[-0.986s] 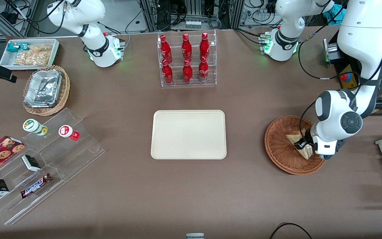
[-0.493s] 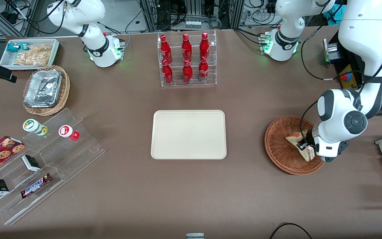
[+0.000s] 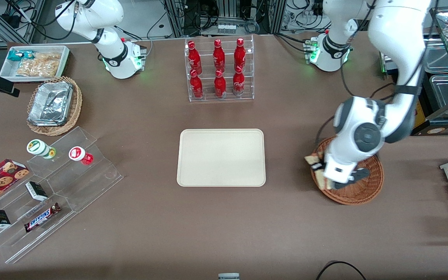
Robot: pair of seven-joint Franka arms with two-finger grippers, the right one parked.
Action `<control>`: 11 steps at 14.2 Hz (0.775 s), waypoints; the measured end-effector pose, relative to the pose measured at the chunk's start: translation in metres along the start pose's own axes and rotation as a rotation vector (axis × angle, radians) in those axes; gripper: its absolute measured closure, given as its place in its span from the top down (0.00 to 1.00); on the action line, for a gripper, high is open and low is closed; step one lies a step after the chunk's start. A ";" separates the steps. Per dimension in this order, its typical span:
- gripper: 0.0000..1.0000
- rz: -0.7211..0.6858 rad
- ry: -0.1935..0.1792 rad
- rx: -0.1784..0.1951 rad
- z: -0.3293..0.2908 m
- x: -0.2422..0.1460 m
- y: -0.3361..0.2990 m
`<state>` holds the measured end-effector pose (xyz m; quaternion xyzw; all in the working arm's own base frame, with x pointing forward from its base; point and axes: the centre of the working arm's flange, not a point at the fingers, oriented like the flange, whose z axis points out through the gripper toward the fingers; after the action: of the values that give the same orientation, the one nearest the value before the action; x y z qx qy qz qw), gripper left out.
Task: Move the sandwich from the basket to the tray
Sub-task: 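Lift the sandwich with the left gripper and carry it toward the tray, then lower the sandwich onto the beige tray and open the left gripper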
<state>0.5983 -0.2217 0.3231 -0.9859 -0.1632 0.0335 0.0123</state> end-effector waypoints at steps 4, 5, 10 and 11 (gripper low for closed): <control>0.18 0.124 -0.026 0.029 -0.007 -0.061 0.094; 0.18 0.140 -0.032 0.034 -0.004 -0.073 0.119; 0.21 0.186 -0.051 -0.001 0.024 -0.123 0.210; 0.22 0.176 -0.053 -0.012 0.027 -0.130 0.222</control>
<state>0.5450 -0.4730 0.2968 -0.9953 -0.0763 0.0594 -0.0007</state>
